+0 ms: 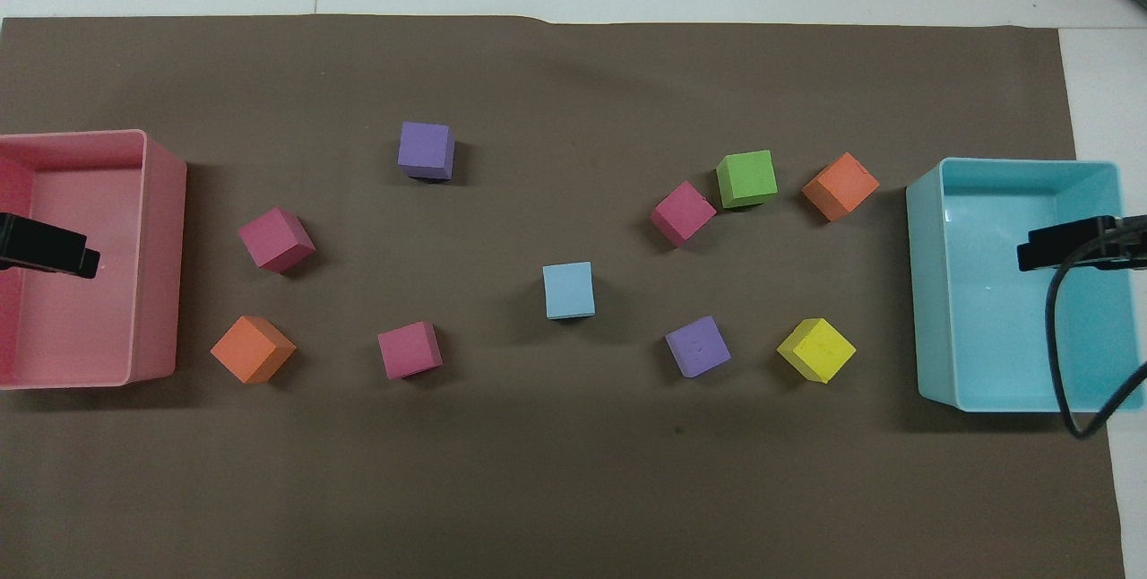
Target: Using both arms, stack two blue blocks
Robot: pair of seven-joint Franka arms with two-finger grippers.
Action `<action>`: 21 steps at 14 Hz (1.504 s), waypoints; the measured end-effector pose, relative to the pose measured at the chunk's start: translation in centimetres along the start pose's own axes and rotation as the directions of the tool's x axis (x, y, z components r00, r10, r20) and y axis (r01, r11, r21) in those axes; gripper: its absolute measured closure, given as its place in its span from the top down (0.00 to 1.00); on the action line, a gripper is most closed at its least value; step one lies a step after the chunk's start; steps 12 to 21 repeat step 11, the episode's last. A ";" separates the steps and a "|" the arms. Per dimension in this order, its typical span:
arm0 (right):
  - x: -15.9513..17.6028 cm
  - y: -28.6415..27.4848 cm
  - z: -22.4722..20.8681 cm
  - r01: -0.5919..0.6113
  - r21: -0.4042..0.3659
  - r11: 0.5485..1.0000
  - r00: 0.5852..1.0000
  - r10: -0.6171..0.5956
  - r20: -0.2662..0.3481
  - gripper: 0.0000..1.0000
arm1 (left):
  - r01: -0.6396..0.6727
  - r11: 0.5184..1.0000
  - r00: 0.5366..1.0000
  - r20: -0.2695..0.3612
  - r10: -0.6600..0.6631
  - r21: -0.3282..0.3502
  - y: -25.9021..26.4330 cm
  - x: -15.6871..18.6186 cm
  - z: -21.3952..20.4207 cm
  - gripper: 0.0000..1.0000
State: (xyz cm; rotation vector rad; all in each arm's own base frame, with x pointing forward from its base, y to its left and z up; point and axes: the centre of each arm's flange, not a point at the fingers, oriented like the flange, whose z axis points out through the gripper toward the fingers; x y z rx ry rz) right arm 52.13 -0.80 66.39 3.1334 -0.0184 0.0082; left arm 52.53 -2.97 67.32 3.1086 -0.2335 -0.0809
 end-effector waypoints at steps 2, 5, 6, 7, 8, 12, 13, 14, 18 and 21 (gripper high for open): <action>-0.2 0.0 0.1 0.000 0.000 1.000 1.000 0.000 0.008 1.00 | 0.001 1.000 1.000 0.000 -0.001 0.000 0.0 0.0 0.0 1.00; -0.4 0.1 0.3 0.000 0.001 1.000 1.000 0.000 0.014 1.00 | 0.001 1.000 1.000 0.000 -0.001 0.000 0.0 0.0 0.0 1.00; -0.5 0.1 0.3 0.000 0.001 1.000 1.000 0.000 0.014 1.00 | 0.001 1.000 1.000 0.000 -0.001 0.000 0.0 0.0 0.0 1.00; -0.6 0.1 0.2 0.000 0.001 1.000 1.000 0.000 0.014 1.00 | 0.001 1.000 1.000 0.000 -0.001 0.000 0.0 0.0 0.0 1.00; -0.6 0.1 0.2 0.000 0.001 1.000 1.000 0.000 0.013 1.00 | 0.001 1.000 1.000 0.000 -0.001 0.000 0.0 0.0 0.0 1.00; -0.6 0.1 0.3 0.000 0.002 1.000 1.000 0.000 0.014 1.00 | 0.001 1.000 1.000 0.000 -0.001 0.000 0.0 0.0 0.0 1.00; -0.6 0.1 0.3 0.000 0.002 1.000 1.000 0.000 0.014 1.00 | 0.001 1.000 1.000 0.000 -0.001 0.000 0.0 0.0 0.0 1.00; -0.6 0.1 0.3 0.000 0.002 1.000 1.000 0.000 0.014 1.00 | 0.001 1.000 1.000 0.000 -0.001 0.000 0.0 0.0 0.0 1.00; -0.6 0.1 0.3 0.000 0.002 1.000 1.000 0.000 0.014 1.00 | 0.001 1.000 1.000 0.000 -0.001 0.000 0.0 0.0 0.0 1.00; -0.6 0.1 0.3 0.000 0.002 1.000 1.000 0.000 0.014 1.00 | 0.001 1.000 1.000 0.000 -0.001 0.000 0.0 0.0 0.0 1.00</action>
